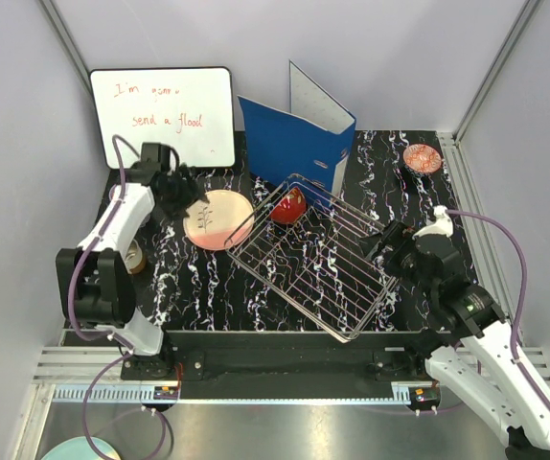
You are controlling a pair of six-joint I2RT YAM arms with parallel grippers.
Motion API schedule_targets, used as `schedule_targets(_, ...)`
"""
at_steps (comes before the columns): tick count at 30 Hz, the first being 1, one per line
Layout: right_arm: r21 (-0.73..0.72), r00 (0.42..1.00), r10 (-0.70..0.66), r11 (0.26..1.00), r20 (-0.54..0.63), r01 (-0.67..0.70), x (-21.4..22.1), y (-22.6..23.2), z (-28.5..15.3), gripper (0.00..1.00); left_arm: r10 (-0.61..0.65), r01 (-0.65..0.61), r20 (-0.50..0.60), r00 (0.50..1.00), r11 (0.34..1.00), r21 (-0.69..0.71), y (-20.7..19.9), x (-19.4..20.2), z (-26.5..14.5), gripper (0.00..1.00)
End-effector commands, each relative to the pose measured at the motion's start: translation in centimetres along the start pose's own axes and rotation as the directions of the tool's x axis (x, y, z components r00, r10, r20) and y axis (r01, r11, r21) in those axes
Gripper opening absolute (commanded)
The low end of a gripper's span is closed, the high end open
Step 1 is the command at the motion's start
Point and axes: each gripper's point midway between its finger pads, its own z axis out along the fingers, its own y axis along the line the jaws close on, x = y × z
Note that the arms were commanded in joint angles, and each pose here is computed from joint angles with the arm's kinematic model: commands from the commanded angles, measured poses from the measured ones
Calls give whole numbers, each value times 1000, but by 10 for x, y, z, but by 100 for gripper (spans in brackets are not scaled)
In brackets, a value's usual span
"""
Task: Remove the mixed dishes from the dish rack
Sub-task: Place the plate at the center of the board, then adjust the dish rack at the center of the board.
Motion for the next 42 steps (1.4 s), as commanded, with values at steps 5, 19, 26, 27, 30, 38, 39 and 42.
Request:
schedule_targets(5,-31,1000,-27,999,16,28,-12,16,8,91,239,-324,293,926,902,286,-126,-30,-115,69)
schedule_targets(19,-53,998,-59,997,-37,57,-7,26,12,89,715,-764,335,614,431,480,-187,48,-53,70)
schedule_targets(26,-49,995,-78,996,-59,75,-1,21,12,89,795,-824,334,506,331,461,-192,73,-6,69)
schedule_targets(27,-48,995,-76,996,-60,73,-1,21,12,89,800,-823,324,506,335,459,-189,76,1,69)
schedule_targets(30,-46,995,-78,996,-62,75,1,19,11,89,805,-832,332,492,324,450,-187,83,16,69)
schedule_targets(38,-33,994,-72,997,-84,70,8,14,15,89,798,-838,365,481,295,459,-193,87,47,69)
schedule_targets(39,-32,994,-74,997,-83,71,8,13,14,89,790,-831,374,487,286,477,-197,90,45,69)
schedule_targets(42,-23,994,-71,997,-81,69,9,11,15,89,788,-832,390,476,260,489,-204,96,45,68)
